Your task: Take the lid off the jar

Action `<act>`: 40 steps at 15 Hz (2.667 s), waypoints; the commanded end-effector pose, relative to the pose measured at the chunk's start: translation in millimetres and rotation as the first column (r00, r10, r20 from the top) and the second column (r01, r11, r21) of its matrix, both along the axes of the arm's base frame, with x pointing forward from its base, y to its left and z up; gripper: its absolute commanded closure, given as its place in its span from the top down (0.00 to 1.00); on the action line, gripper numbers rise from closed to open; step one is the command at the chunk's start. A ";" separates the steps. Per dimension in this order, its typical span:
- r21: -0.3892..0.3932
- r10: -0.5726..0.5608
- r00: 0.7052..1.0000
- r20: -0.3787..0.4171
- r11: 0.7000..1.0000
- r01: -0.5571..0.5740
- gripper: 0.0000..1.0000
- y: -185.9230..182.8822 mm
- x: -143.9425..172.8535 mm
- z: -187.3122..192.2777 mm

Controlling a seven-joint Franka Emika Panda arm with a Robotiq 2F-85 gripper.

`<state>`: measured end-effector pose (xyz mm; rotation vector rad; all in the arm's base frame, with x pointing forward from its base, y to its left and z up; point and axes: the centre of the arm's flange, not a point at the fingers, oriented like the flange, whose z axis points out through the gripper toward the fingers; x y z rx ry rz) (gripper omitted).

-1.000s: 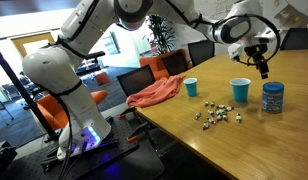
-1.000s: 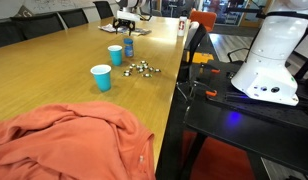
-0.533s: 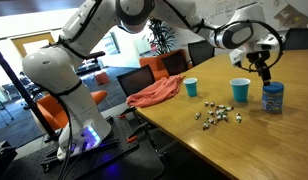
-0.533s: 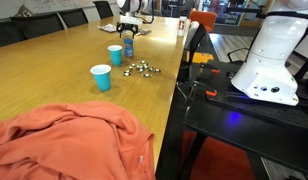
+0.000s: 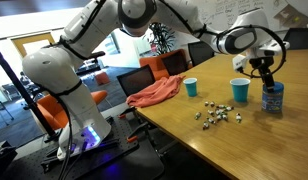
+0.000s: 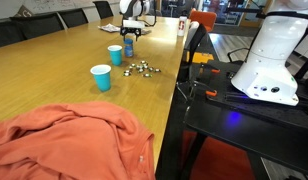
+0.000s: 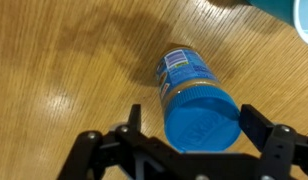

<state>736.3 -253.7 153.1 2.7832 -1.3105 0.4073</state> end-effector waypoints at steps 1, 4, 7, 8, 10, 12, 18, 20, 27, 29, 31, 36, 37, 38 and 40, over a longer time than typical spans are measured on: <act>-0.026 -0.013 0.999 0.032 1.000 0.014 1.00 2.9 14.8 -2.8; -0.034 -0.009 0.999 0.044 0.999 0.011 1.00 3.2 18.3 -4.0; -0.042 -0.007 0.999 0.047 0.999 0.009 1.00 3.2 21.9 -5.5; -0.044 -0.007 0.999 0.047 0.999 0.009 1.00 3.1 23.1 -6.3; -0.048 -0.003 0.999 0.036 0.999 0.005 1.00 3.3 25.8 -9.9; -0.051 -0.001 0.999 0.034 0.999 0.002 1.00 3.4 27.2 -13.4; -0.073 0.003 0.999 0.048 0.997 0.001 0.54 5.2 23.4 -9.2; -0.079 0.007 0.999 0.052 0.997 -0.002 0.54 6.9 17.1 0.7; -0.104 0.030 0.996 0.087 0.994 -0.021 0.54 6.5 10.5 42.6; -0.114 0.023 0.995 0.098 0.993 -0.012 0.54 5.5 1.2 57.0; -0.128 0.011 0.994 0.105 0.992 0.003 0.54 0.9 -17.9 71.2; -0.155 -0.060 0.997 0.055 0.986 0.068 0.54 -27.8 -79.3 81.0; -0.153 -0.078 0.996 0.036 0.985 0.083 0.54 -35.0 -88.5 78.2; -0.139 -0.108 0.994 0.005 0.984 0.108 0.54 -43.4 -97.5 66.0; -0.139 -0.160 0.986 -0.045 0.979 0.152 0.54 -55.4 -116.1 45.4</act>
